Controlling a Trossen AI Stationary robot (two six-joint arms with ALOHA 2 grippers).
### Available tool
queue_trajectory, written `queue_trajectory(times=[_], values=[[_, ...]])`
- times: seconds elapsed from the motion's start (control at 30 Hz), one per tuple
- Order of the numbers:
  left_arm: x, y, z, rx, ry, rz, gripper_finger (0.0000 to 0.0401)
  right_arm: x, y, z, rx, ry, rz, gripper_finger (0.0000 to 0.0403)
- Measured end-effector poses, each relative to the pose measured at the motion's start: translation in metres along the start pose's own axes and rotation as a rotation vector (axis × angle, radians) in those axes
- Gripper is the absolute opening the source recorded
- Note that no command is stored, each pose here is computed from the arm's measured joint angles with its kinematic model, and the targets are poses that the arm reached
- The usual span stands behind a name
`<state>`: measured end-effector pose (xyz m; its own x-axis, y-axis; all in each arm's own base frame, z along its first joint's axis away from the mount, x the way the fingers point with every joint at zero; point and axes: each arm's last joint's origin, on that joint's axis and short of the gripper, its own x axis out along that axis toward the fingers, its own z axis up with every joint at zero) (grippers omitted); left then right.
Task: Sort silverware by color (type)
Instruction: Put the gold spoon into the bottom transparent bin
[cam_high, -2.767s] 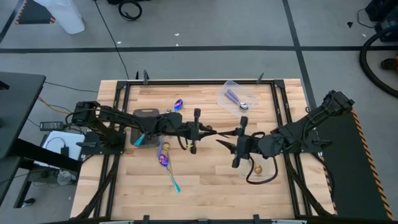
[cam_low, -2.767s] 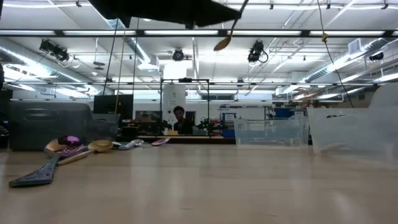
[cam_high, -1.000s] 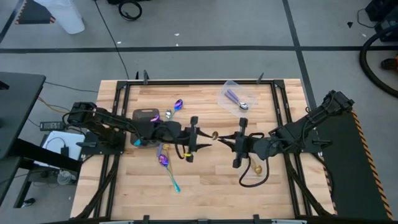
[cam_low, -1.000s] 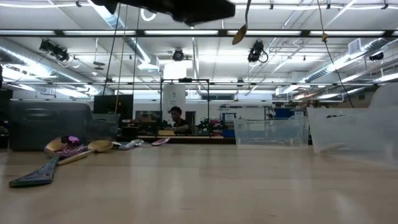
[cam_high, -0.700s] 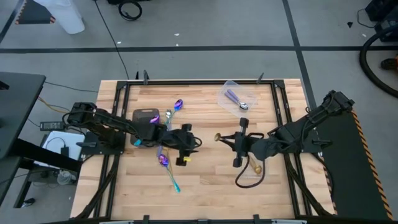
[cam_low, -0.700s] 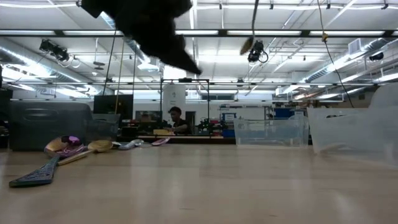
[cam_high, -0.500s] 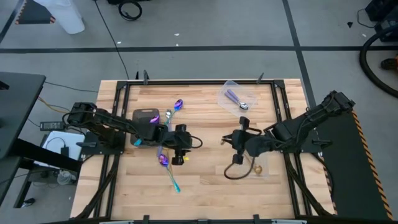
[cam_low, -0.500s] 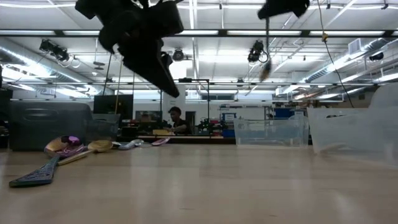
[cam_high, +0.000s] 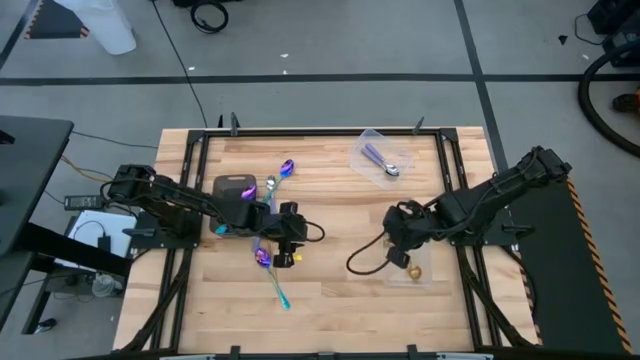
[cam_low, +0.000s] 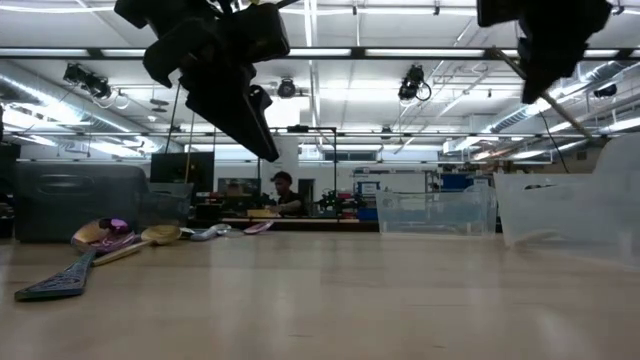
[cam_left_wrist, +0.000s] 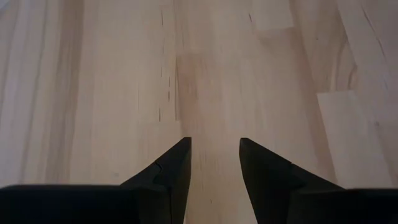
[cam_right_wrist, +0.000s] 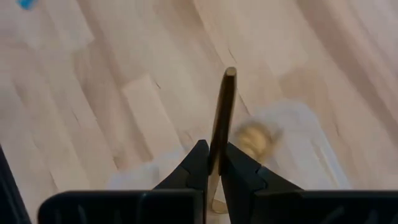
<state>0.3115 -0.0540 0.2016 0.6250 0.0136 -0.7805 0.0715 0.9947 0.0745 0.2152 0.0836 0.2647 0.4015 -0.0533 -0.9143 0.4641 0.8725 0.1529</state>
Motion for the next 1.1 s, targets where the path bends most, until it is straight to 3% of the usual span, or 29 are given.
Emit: queue_trajectory(times=[0.4,0.87,1.1], values=[[0.000,0.000,0.000,0.001,0.001,0.001,0.0142,0.027,-0.014,-0.026,0.206,0.259,-0.010,0.0037],[0.000,0.000,0.000,0.010,0.003,0.000,0.0142,0.061,-0.035,-0.035,0.283,0.252,-0.032,0.0041],[0.000,0.000,-0.001,0.006,0.009,-0.001,0.0142,0.077,-0.047,-0.038,0.320,0.222,-0.043,0.0066]])
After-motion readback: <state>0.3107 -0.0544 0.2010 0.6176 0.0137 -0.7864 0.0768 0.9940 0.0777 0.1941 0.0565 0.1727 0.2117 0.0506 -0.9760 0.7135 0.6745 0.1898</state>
